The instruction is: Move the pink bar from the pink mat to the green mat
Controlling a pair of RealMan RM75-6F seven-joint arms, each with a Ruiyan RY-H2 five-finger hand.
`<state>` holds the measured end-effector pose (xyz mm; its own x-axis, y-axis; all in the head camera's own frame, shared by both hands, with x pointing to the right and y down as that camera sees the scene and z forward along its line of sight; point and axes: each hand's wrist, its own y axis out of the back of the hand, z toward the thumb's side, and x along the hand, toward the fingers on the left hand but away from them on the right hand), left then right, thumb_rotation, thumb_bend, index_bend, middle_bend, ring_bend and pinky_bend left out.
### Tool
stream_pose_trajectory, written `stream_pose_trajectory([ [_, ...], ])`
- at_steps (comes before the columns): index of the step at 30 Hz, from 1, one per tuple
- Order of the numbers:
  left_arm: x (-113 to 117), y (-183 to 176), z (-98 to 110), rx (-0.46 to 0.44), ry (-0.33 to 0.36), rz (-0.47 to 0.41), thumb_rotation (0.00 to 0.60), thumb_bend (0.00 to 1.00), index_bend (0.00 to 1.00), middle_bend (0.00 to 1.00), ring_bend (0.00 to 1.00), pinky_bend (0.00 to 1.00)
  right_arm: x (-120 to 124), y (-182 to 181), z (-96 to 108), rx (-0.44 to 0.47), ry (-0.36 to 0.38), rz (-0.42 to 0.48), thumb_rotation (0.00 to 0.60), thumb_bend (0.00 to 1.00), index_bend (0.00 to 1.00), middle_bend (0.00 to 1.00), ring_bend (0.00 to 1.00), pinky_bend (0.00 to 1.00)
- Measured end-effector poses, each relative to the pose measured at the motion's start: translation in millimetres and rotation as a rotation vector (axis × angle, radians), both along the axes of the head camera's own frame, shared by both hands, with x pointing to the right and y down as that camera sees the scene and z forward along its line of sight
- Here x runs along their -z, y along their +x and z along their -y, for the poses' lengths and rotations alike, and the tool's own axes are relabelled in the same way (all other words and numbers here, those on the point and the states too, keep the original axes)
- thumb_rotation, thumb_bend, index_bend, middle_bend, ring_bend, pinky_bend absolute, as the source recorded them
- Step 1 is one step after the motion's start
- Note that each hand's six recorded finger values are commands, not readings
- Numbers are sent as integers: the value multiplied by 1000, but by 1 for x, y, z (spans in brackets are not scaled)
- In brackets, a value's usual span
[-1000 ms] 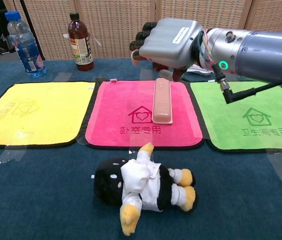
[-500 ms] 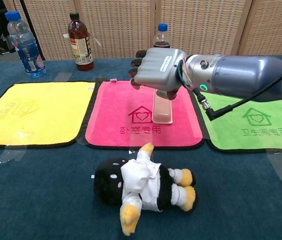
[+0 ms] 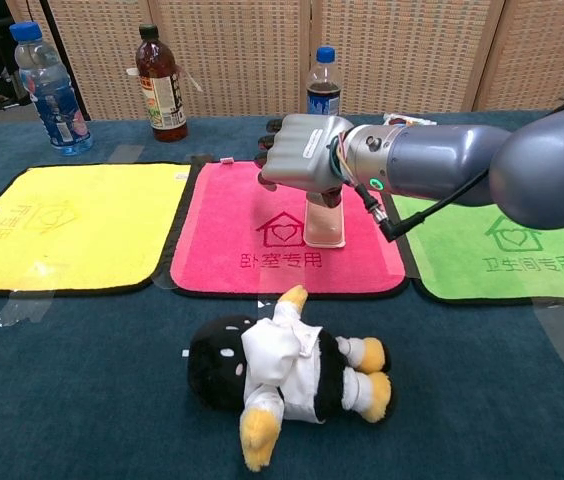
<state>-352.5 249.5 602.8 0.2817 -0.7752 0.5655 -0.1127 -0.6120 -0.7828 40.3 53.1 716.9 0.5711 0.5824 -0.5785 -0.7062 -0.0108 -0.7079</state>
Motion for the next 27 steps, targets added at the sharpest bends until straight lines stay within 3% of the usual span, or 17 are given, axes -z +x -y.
stream_pose_trajectory([
  [15, -5, 4, -4, -13, -28, -10, 600, 177, 35, 0, 0, 21, -13, -4, 6, -3, 2, -23, 600, 569, 228, 117, 0, 9],
  [27, -4, 4, -5, -13, -35, -13, 600, 177, 35, 0, 0, 21, -22, 16, 15, -36, 21, -81, 600, 569, 229, 117, 0, 9],
])
